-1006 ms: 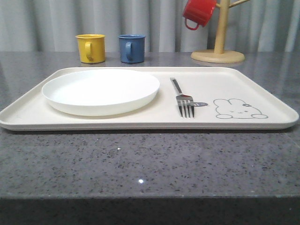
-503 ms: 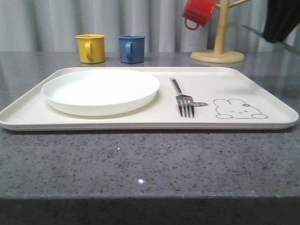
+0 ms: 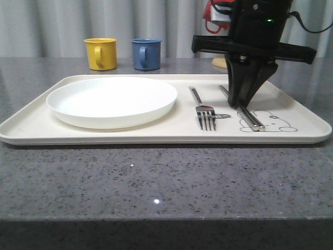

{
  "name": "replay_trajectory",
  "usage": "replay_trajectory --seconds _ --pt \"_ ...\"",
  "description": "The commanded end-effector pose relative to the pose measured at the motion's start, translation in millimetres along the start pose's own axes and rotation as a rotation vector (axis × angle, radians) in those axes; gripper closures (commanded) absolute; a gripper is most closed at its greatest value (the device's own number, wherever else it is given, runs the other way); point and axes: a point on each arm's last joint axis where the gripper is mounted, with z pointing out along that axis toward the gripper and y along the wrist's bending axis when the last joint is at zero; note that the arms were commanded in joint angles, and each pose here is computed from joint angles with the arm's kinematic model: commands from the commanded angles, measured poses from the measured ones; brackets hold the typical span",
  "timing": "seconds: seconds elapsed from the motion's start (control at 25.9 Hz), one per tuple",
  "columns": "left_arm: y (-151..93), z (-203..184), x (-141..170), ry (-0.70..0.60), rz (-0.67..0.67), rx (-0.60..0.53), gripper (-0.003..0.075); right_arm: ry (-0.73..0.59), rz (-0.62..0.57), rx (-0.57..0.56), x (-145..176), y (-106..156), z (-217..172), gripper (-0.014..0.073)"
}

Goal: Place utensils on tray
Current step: 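Place the chopsticks on the tray beside the fork and release, then move the right gripper to the steel spoon and grasp it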

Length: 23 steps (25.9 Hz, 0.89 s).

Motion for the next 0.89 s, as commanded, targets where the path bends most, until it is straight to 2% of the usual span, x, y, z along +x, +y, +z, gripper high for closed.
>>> replay_trajectory --seconds 0.0,0.27,0.39,0.5,0.66,0.85 --pt "1 -1 -15 -0.096 -0.015 -0.008 0.0738 -0.082 0.001 -0.033 -4 3 -25 0.051" --pt "1 -1 -15 -0.096 -0.015 -0.008 0.0738 -0.118 -0.015 0.0 -4 0 -35 0.0189" --pt "1 -1 -15 -0.096 -0.015 -0.008 0.0738 -0.185 -0.057 0.084 -3 -10 -55 0.0179" --pt "1 -1 -15 -0.096 -0.015 -0.008 0.0738 -0.242 -0.041 0.158 -3 -34 -81 0.0179" --pt "1 -1 -15 -0.096 -0.015 -0.008 0.0738 -0.249 0.007 0.223 -5 -82 -107 0.0181" --pt "1 -1 -15 -0.096 -0.015 -0.008 0.0738 -0.177 0.036 0.285 -5 -147 -119 0.0182"
